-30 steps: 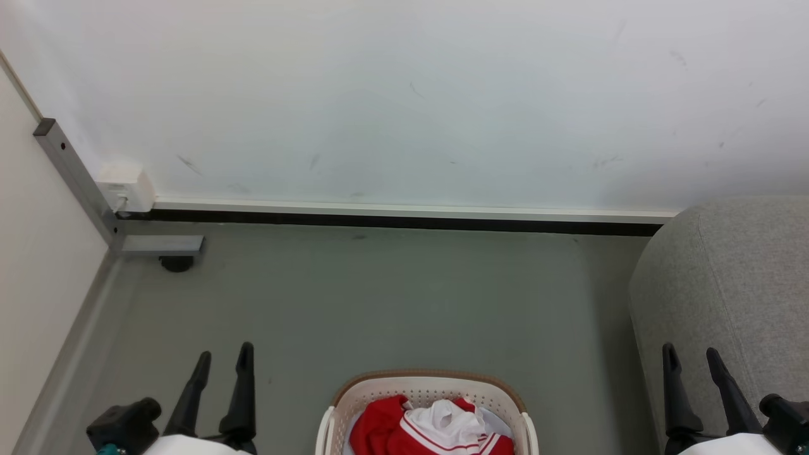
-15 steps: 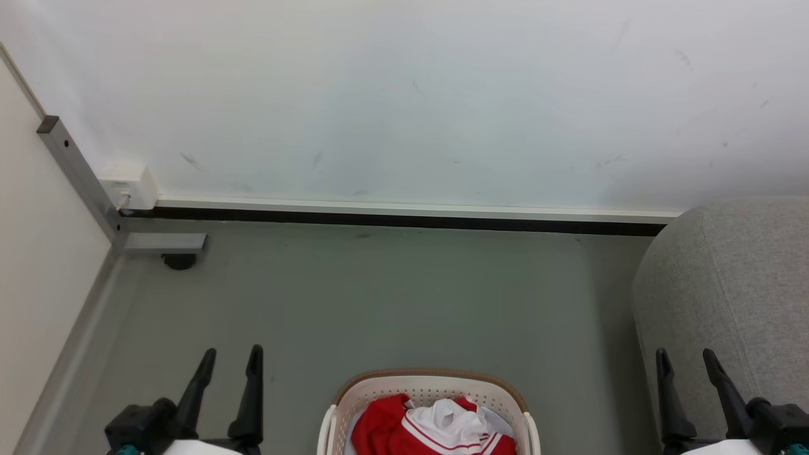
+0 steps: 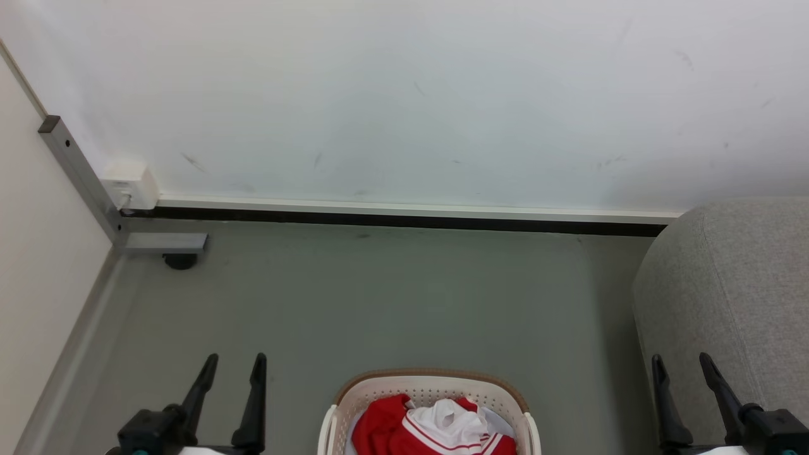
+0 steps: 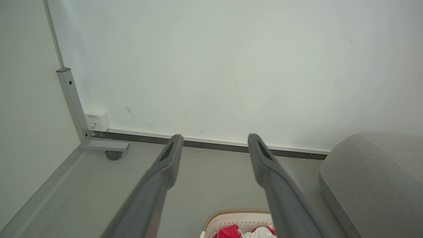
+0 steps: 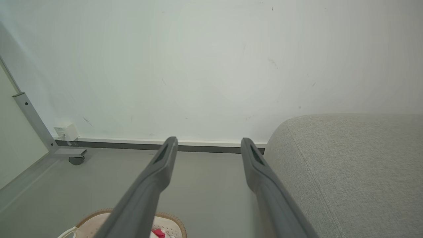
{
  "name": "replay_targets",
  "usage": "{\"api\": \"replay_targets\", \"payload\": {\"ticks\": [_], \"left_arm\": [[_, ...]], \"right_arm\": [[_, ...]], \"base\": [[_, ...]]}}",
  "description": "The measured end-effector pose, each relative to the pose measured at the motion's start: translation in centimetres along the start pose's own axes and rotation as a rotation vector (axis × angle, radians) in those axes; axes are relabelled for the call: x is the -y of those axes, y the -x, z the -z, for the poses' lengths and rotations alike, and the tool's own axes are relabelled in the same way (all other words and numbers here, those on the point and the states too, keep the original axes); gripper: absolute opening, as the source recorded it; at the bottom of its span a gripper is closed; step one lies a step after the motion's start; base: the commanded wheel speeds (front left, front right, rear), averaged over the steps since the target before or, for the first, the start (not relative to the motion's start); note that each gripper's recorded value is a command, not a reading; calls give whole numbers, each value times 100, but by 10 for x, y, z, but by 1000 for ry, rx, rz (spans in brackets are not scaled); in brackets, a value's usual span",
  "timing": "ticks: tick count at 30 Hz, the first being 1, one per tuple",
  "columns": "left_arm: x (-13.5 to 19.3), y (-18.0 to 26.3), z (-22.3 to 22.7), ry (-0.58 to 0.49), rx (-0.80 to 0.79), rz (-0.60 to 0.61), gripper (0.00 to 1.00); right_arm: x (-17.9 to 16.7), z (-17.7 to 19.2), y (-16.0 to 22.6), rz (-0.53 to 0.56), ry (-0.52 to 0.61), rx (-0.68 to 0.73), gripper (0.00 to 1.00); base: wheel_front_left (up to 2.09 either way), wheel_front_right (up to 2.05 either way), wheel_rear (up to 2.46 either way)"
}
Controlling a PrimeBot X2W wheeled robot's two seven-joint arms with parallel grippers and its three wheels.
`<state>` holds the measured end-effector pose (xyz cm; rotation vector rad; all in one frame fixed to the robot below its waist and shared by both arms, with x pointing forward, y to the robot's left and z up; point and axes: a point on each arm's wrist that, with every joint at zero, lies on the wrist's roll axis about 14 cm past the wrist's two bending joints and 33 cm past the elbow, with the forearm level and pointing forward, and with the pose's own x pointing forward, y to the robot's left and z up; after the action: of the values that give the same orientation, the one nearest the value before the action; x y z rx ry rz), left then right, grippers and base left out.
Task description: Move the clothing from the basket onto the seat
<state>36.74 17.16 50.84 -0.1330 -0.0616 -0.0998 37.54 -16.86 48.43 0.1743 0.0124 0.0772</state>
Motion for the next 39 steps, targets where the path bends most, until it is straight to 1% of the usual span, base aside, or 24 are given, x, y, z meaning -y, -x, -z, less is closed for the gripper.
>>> {"api": "replay_targets", "payload": {"ticks": [9, 22, 35, 39], "left_arm": [[5, 0, -1, -51, 9, 28, 100], [12, -1, 0, -136, 16, 62, 100], [15, -6, 7, -122, -1, 78, 100], [20, -17, 7, -125, 0, 105, 100]], "right_arm": [[0, 7, 2, -1, 8, -12, 100], [-2, 10, 4, -18, 66, -13, 100], [1, 10, 4, -8, 60, -12, 100], [1, 5, -2, -8, 59, 3, 100]], "base": [[0, 0, 0], [0, 0, 0], [0, 0, 0], [0, 0, 0]]}}
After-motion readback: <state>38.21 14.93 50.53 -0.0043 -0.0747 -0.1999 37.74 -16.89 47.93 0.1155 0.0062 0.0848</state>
